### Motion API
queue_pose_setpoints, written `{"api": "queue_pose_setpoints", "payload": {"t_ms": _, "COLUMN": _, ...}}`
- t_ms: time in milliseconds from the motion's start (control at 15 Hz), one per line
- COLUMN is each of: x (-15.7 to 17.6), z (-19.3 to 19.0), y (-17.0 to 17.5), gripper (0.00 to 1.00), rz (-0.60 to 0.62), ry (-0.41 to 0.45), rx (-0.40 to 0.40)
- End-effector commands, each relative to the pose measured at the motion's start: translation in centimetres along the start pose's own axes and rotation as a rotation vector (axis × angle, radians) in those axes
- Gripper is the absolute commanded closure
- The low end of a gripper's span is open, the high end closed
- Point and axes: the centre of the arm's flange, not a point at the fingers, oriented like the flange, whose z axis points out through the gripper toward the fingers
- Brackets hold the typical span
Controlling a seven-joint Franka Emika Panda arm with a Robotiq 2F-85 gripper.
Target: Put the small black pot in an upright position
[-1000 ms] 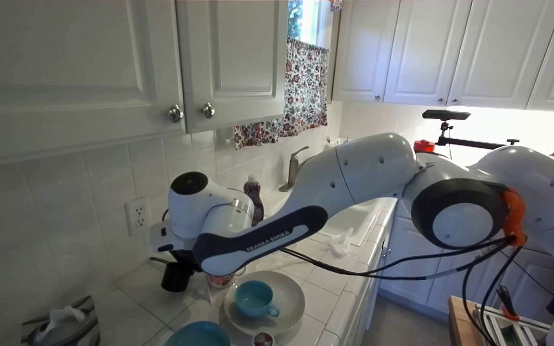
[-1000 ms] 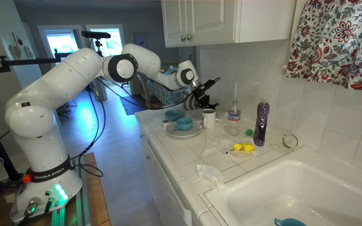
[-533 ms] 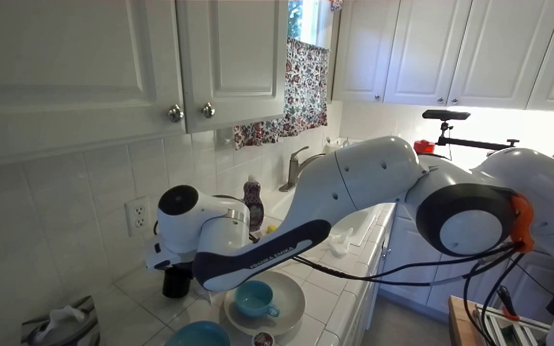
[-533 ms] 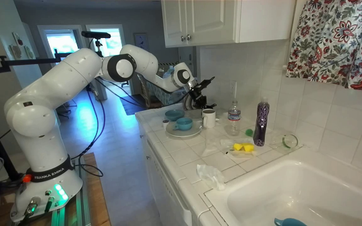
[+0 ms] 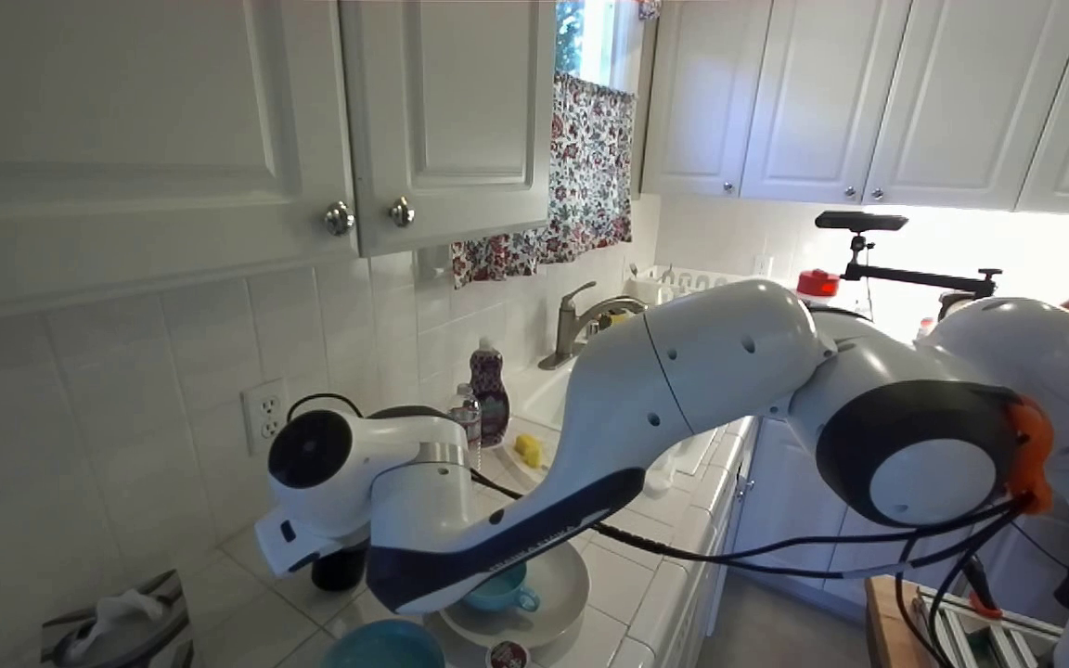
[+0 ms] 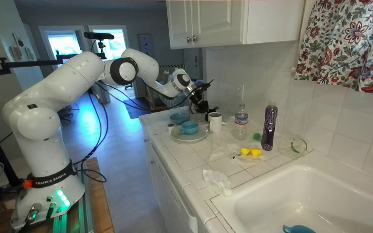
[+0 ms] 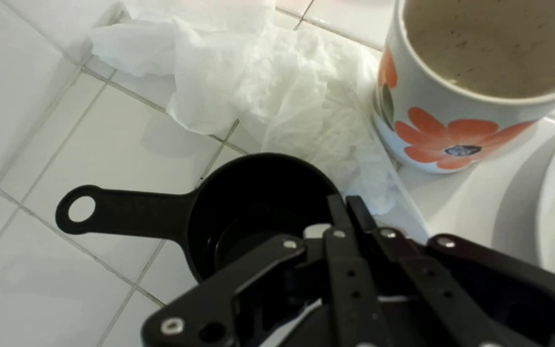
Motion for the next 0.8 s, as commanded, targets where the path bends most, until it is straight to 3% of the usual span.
{"api": "queue_pose_setpoints", "payload": {"t_ms": 0, "x": 1.3, "z": 1.0, "y": 0.4, "gripper": 0.96, "rz": -0.03, "ry": -0.061, "rx": 0.017}}
{"api": "queue_pose_setpoints", "payload": {"t_ms": 67, "x": 1.4, "z": 0.9, "y": 0.4, "gripper": 0.7, "rz": -0.032, "ry": -0.067, "rx": 0.02}}
{"api": "queue_pose_setpoints", "payload": {"t_ms": 133, "x": 1.3, "z": 0.8, "y": 0.3, "gripper": 0.69, "rz": -0.03, "ry": -0.074, "rx": 0.021}}
{"api": "queue_pose_setpoints", "payload": {"t_ms": 733, "x": -0.4, "z": -0.7, "y": 0.2, "gripper": 0.08, "rz": 0.025, "ry": -0.142, "rx": -0.022}}
